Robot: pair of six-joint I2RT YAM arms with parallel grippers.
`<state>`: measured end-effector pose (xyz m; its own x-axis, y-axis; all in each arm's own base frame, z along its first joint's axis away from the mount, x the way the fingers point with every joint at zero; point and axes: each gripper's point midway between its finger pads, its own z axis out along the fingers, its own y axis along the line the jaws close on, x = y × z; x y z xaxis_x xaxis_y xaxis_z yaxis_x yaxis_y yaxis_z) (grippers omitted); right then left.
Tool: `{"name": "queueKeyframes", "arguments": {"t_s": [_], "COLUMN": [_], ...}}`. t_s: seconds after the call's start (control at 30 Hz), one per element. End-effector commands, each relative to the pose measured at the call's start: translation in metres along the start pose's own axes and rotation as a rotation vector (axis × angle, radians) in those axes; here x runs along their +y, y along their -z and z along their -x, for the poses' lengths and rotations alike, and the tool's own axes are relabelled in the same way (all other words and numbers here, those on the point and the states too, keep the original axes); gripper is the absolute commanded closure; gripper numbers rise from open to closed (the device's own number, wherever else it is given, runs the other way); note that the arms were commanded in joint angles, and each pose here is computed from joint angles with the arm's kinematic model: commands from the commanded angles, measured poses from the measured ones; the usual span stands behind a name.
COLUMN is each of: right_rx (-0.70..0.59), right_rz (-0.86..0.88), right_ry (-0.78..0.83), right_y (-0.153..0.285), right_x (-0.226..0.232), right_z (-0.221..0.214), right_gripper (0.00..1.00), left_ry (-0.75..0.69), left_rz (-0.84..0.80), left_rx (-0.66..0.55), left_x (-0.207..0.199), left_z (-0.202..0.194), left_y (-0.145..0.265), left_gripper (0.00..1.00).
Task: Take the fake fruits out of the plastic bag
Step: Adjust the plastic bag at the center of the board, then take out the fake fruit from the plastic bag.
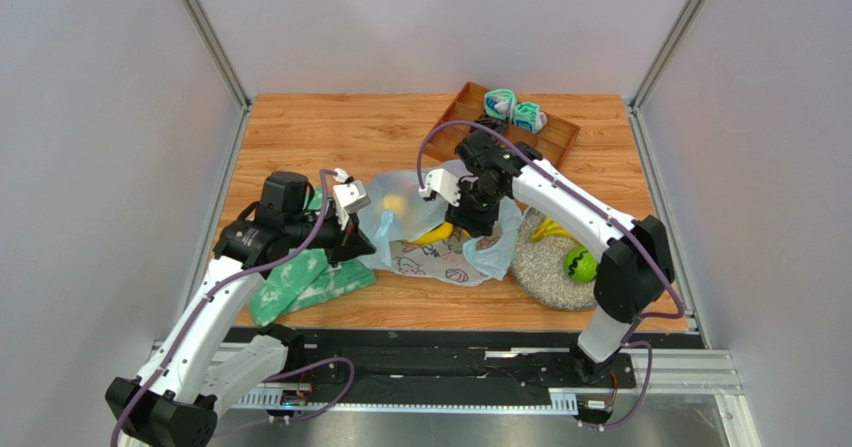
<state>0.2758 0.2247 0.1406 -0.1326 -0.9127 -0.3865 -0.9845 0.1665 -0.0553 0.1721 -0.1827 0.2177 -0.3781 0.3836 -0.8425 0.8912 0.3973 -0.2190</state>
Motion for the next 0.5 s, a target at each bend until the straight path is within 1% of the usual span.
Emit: {"name": "queueKeyframes", "arguments": {"t_s": [0.0, 0.03, 0.07, 0.13, 0.17, 0.23, 0.27, 0.33, 0.47], "right_rx": [0.004, 0.042, 0.058, 0.101, 0.110, 0.127, 0.158, 0.183, 0.203], "right_rz": [-0.021, -0.023, -0.035, -0.056, -0.066, -0.078, -0.090, -0.121, -0.117], "right_ry": [0.015, 0.004, -0.007, -0.062, -0.080, -0.119, -0.133, -0.161, -0.183], "right_y": [0.002, -0.008, -0.012, -0.022, -0.025, -0.030, -0.036, -0.039, -0.047], "right_x": [-0.016, -0.021, -0.024, -0.033, -0.036, -0.041, -0.045, -0.051, -0.053], "right_z": [0.013, 0.007, 0.006, 0.002, 0.001, 0.001, -0.005, -0.009, -0.012], "right_gripper": [0.48, 0.47, 0.41, 0.32, 0.25, 0.21, 0.05, 0.04, 0.04], "left_ry": [-0.010, -0.005, -0.003, -0.003, -0.003, -0.008, -0.007, -0.010, -0.004], "left_rz": [0.010, 0.008, 0.007, 0.005, 0.006, 0.006, 0.004, 0.003, -0.001], "left_rx": [-0.033, -0.031, -0.029, -0.028, -0.027, -0.023, -0.021, -0.022, -0.016], "left_x": [0.003, 0.003, 0.003, 0.002, 0.003, 0.004, 0.004, 0.004, 0.005], "left_z": [0.010, 0.009, 0.008, 0.008, 0.008, 0.008, 0.008, 0.009, 0.009], "left_y": [-0.001, -0.002, -0.002, -0.002, -0.002, -0.002, -0.002, -0.003, -0.004], "left_gripper": [1.00, 1.00, 1.00, 1.00, 1.00, 1.00, 1.00, 1.00, 1.00]}}
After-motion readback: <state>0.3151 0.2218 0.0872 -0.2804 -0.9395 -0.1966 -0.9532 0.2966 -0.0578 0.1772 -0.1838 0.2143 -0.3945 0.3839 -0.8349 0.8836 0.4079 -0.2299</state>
